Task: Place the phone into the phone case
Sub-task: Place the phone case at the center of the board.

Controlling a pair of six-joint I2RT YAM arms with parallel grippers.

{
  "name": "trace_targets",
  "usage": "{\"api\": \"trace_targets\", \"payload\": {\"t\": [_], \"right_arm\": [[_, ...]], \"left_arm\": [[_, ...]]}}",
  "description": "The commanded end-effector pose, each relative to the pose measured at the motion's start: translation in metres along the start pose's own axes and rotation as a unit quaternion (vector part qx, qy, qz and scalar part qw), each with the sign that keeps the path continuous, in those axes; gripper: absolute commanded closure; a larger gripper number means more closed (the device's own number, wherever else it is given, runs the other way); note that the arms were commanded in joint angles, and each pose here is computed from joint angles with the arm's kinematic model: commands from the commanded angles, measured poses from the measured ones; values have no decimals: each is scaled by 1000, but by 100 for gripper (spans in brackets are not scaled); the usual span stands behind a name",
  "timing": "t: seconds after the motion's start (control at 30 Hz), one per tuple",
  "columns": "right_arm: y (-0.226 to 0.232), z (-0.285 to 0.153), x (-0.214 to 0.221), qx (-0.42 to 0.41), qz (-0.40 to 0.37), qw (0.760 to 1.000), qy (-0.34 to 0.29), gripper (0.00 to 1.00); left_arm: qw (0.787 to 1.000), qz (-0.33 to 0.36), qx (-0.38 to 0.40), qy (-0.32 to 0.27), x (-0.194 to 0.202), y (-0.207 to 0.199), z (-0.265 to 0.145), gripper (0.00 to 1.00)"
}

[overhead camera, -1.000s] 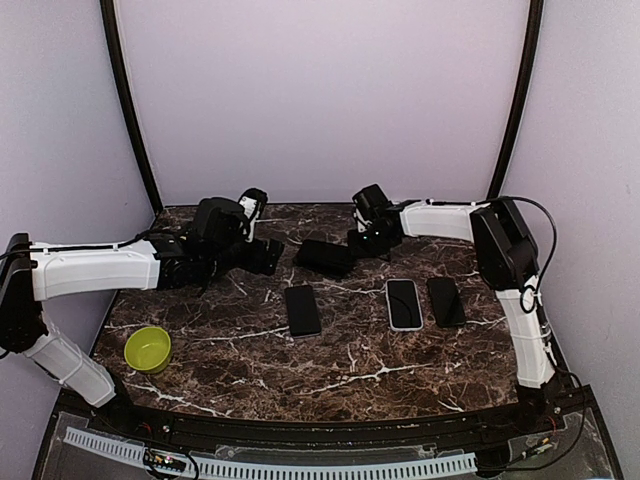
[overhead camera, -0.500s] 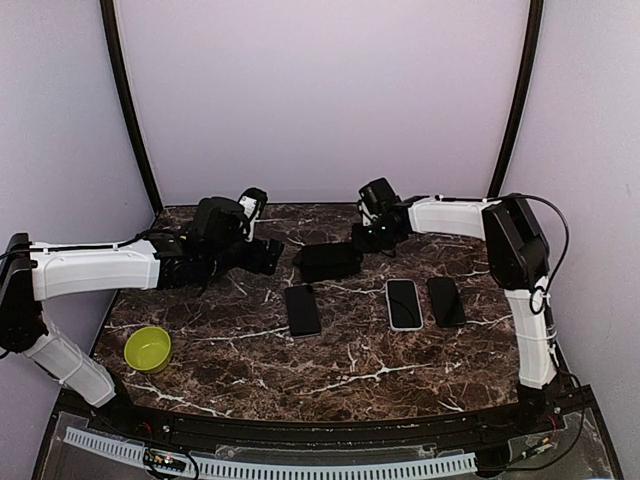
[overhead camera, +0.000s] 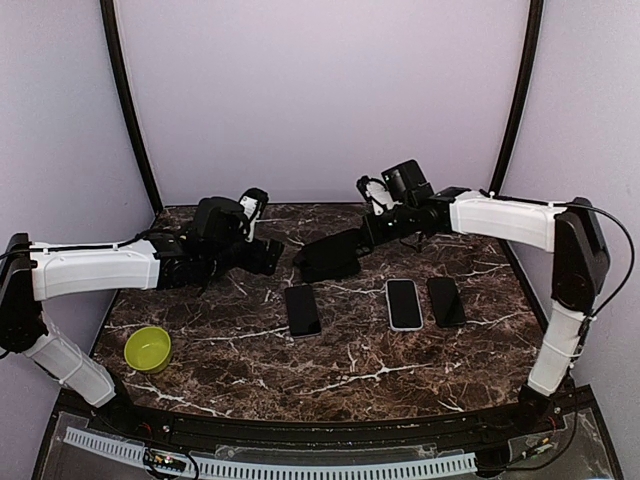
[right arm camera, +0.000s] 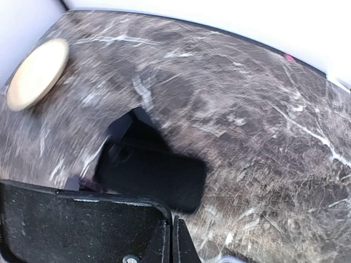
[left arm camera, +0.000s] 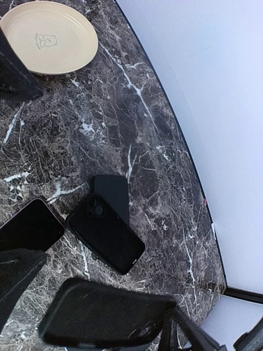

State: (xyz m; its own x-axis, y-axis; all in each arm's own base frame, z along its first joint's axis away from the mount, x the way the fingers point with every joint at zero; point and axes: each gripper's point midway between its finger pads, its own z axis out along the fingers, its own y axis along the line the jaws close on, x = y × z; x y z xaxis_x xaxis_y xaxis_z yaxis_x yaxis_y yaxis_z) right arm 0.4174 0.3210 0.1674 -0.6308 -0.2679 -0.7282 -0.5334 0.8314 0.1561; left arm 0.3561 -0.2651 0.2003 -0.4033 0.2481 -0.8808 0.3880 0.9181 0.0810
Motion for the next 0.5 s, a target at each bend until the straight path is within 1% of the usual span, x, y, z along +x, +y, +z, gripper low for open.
{"api": "trace_targets", "payload": {"t": [0.0,0.1,0.23,0.3,0.37,0.47], "right_arm": [[43,-28,25,-55,-129,990,1,100],[70,-42,58,-88,-193,977,25,100],[94,-55,97,-90,-271,957,45,100],[112,-58,125,-101,-323,939,64,100],[126,-58,150,-92,-377,918,87,100],[139,-54,185,-85,-429,891,118,100]], "left_arm": [[1000,-2,15,-16,-17,-2,-9,4],[1000,0,10,-14,-15,-1,-7,4],[1000,3,6,-11,-13,0,-5,4],[1000,3,6,-10,-12,0,-5,4],[1000,2,5,-8,-12,0,-5,4],[1000,-5,17,-11,-15,-3,-7,4]]}}
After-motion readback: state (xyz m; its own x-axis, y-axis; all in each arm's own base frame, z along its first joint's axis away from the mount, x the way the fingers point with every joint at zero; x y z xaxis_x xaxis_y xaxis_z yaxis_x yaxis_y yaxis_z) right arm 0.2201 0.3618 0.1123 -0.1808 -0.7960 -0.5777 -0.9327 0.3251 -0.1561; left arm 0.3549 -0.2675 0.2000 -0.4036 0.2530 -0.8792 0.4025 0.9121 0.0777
